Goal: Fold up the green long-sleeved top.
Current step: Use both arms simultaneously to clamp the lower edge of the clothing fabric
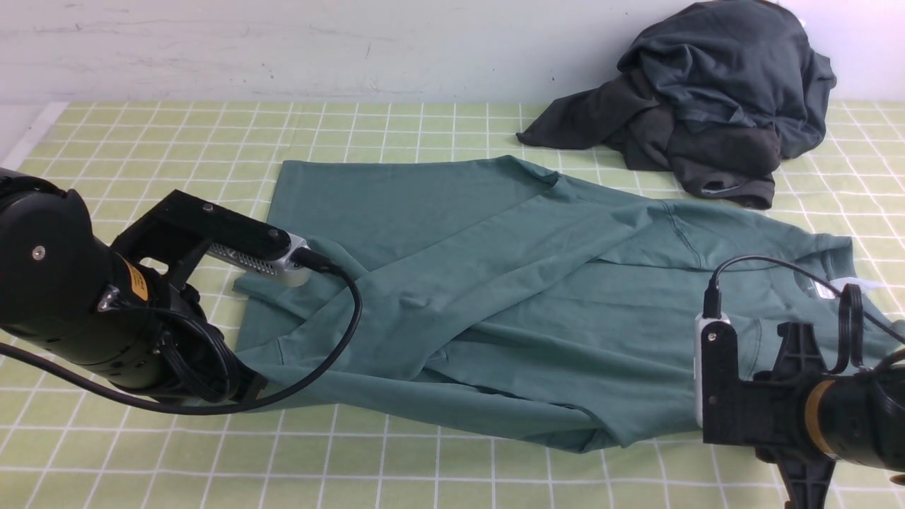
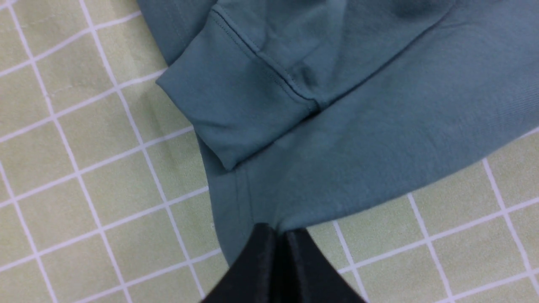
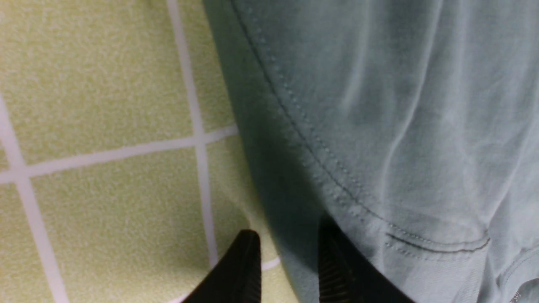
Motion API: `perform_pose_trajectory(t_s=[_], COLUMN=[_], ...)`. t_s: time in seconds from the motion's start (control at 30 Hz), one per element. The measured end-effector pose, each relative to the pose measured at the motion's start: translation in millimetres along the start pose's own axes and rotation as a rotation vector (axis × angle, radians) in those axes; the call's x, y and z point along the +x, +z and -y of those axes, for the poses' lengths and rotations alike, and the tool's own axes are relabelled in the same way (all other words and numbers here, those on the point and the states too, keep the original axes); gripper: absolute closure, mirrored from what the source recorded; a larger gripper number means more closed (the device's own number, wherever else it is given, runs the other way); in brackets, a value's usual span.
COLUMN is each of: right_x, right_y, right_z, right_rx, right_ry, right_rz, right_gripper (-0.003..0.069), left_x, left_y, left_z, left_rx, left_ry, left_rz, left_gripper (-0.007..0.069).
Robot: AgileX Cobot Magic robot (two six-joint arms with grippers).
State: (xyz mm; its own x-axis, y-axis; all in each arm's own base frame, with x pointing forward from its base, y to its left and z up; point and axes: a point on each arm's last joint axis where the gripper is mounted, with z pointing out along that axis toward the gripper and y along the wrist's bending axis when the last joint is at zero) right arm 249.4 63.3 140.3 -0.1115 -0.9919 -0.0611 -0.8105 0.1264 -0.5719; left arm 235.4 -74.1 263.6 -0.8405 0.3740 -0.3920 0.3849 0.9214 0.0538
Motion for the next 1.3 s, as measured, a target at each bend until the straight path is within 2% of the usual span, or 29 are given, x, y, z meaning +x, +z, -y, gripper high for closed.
perform_pose_trajectory(t_s=[0.1, 0.13, 0.17, 0.23, 0.33, 0.47, 0.57, 0.67, 0.7, 0.8, 0.83, 0.9, 0.97, 1.03, 1.13, 1.3], right_x=[-0.2, -0.2, -0.2, -0.2, -0.1, 3.9, 3.8, -0.5, -3.0, -6.0, -7.6, -8.2, -9.5, -12.1, -14.5, -11.0], right_y=[0.7, 0.7, 0.7, 0.7, -1.0, -9.9, -17.5, -22.3, -24.2, -26.7, -28.7, -29.9, -31.5, -32.5, -33.3, -33.0], right_z=[-0.5, -0.5, -0.5, 0.2, 3.7, 26.1, 49.7, 62.8, 65.8, 67.2, 63.7, 56.5, 46.3, 41.4, 38.2, 40.3], right_rx=[-0.003, -0.003, -0.003, -0.001, 0.014, 0.109, 0.184, 0.191, 0.167, 0.107, 0.021, -0.074, -0.199, -0.267, -0.314, -0.289], right_ry=[0.001, 0.002, 0.015, 0.03, 0.056, 0.142, 0.275, 0.425, 0.523, 0.609, 0.614, 0.565, 0.448, 0.362, 0.268, 0.203], right_rz=[0.001, 0.001, 0.001, -0.001, -0.007, -0.091, -0.143, -0.133, -0.124, -0.129, -0.154, -0.179, -0.186, -0.159, -0.124, -0.149], right_gripper=[0.0536, 0.0536, 0.0603, 0.0646, 0.0666, 0.0672, 0.0671, 0.0671, 0.0671, 0.0671, 0.0671, 0.0672, 0.0672, 0.0672, 0.0666, 0.0608], left_x=[0.0, 0.0, 0.0, 0.0, 0.0, -2.4, -12.1, -22.3, -26.5, -30.8, -32.1, -33.7, -37.2, -41.7, -48.9, -56.4], left_y=[0.0, 0.0, 0.0, 0.0, 0.0, -2.0, -10.0, -17.3, -19.4, -19.7, -18.0, -15.4, -10.3, -4.8, 5.9, 22.2], left_z=[0.0, 0.0, 0.0, 0.0, 0.0, -1.0, -2.7, -3.8, -4.3, -4.8, -5.0, -5.3, -5.6, -5.9, -6.3, -6.8], left_rx=[0.0, 0.0, 0.0, 0.0, 0.0, -0.007, -0.017, -0.02, -0.02, -0.021, -0.021, -0.023, -0.025, -0.025, -0.024, -0.023], left_ry=[0.0, 0.0, 0.0, 0.0, 0.0, 0.003, 0.001, -0.016, -0.027, -0.036, -0.037, -0.037, -0.04, -0.044, -0.069, -0.094], left_rz=[0.0, 0.0, 0.0, 0.0, 0.0, 0.01, 0.049, 0.084, 0.094, 0.096, 0.091, 0.089, 0.103, 0.126, 0.157, 0.157], left_gripper=[0.0626, 0.0626, 0.0626, 0.0626, 0.0626, 0.0626, 0.0626, 0.0626, 0.0626, 0.0626, 0.0626, 0.0626, 0.0626, 0.0626, 0.0626, 0.0626])
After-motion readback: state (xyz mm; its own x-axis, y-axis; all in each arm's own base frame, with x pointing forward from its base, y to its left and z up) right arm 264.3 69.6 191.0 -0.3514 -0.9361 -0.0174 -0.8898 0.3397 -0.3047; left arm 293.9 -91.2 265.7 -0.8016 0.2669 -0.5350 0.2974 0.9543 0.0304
